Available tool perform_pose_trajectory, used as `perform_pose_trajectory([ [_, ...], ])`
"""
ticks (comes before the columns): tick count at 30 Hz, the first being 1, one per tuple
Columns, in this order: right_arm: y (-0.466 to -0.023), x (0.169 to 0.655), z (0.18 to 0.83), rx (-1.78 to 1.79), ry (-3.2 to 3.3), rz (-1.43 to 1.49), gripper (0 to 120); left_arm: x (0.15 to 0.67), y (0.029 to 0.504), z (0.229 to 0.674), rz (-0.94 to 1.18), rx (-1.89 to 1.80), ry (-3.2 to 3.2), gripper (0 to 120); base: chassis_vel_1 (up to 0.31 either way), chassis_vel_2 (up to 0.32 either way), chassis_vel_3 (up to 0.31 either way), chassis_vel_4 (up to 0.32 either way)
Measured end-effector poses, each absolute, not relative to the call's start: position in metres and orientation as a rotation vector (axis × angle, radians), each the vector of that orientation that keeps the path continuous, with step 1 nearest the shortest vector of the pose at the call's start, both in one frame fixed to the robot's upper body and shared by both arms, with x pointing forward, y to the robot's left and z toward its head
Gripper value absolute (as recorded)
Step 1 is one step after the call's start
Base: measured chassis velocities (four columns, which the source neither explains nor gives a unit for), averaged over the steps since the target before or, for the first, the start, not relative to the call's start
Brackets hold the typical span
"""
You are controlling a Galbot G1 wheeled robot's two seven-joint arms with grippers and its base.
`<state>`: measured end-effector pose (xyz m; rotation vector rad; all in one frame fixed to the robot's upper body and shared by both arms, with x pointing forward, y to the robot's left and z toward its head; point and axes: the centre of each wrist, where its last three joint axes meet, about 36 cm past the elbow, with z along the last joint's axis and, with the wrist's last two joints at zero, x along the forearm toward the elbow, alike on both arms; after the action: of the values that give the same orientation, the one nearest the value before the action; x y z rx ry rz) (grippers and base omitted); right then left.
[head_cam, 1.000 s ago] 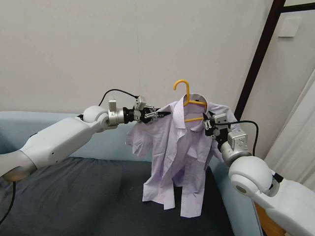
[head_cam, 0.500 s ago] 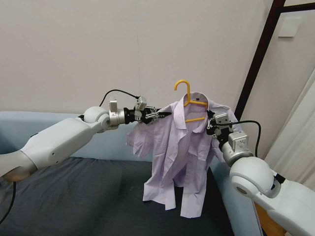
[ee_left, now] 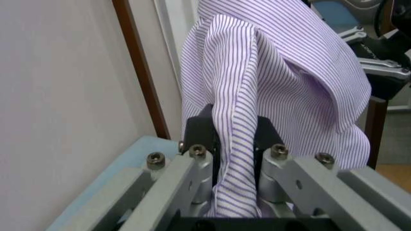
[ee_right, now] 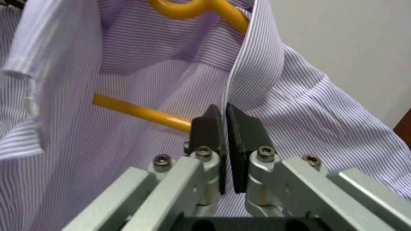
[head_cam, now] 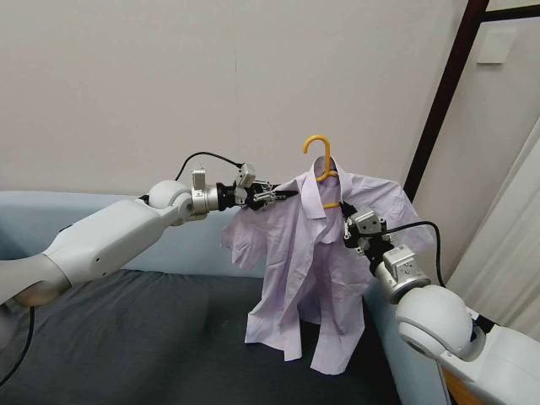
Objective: Pick up the clothes from the sofa and hang them on the clothes hanger.
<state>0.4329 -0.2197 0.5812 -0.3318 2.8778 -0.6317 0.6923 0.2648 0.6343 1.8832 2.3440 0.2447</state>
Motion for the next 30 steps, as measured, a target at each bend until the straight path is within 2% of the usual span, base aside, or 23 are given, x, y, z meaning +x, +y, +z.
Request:
perform_pose_trajectory([
  [3,-0.221,0.429,0.582,-0.344,2.879,-0.621,14,0.693,0.268,0.634,0.243,1.881,2.345,8,0.000,0.000,0.000,0.000],
  [7,-0.222,0.413,0.585,-0.380,2.867,-0.606,34,0.695,0.276,0.633,0.245,1.853,2.346,8,0.000,0.000,0.000,0.000],
  [8,-0.222,0.413,0.585,-0.380,2.867,-0.606,34,0.695,0.276,0.633,0.245,1.853,2.346,8,0.000,0.000,0.000,0.000],
  [12,-0.226,0.394,0.595,-0.425,2.830,-0.591,50,0.695,0.287,0.636,0.255,1.843,2.338,8,0.000,0.000,0.000,0.000],
  [13,-0.226,0.394,0.595,-0.425,2.830,-0.591,50,0.695,0.287,0.636,0.255,1.843,2.338,8,0.000,0.000,0.000,0.000],
  [16,-0.250,0.385,0.629,-0.508,2.811,-0.573,64,0.701,0.300,0.639,0.264,1.833,2.308,8,0.000,0.000,0.000,0.000],
  [17,-0.250,0.385,0.629,-0.508,2.811,-0.573,64,0.701,0.300,0.639,0.264,1.833,2.308,8,0.000,0.000,0.000,0.000],
  [19,-0.280,0.397,0.655,-0.625,2.801,-0.569,75,0.705,0.309,0.637,0.256,1.832,2.286,8,0.000,0.000,0.000,0.000],
  [21,-0.290,0.402,0.663,-0.679,2.803,-0.556,79,0.707,0.312,0.636,0.258,1.836,2.282,8,0.000,0.000,0.000,0.000],
  [26,-0.352,0.433,0.698,-1.052,2.802,-0.551,99,0.705,0.321,0.628,0.306,1.915,2.228,8,0.000,0.000,0.000,0.000],
  [30,-0.364,0.437,0.704,-1.146,2.803,-0.605,100,0.701,0.318,0.626,0.340,1.968,2.192,8,0.000,0.000,0.000,0.000],
])
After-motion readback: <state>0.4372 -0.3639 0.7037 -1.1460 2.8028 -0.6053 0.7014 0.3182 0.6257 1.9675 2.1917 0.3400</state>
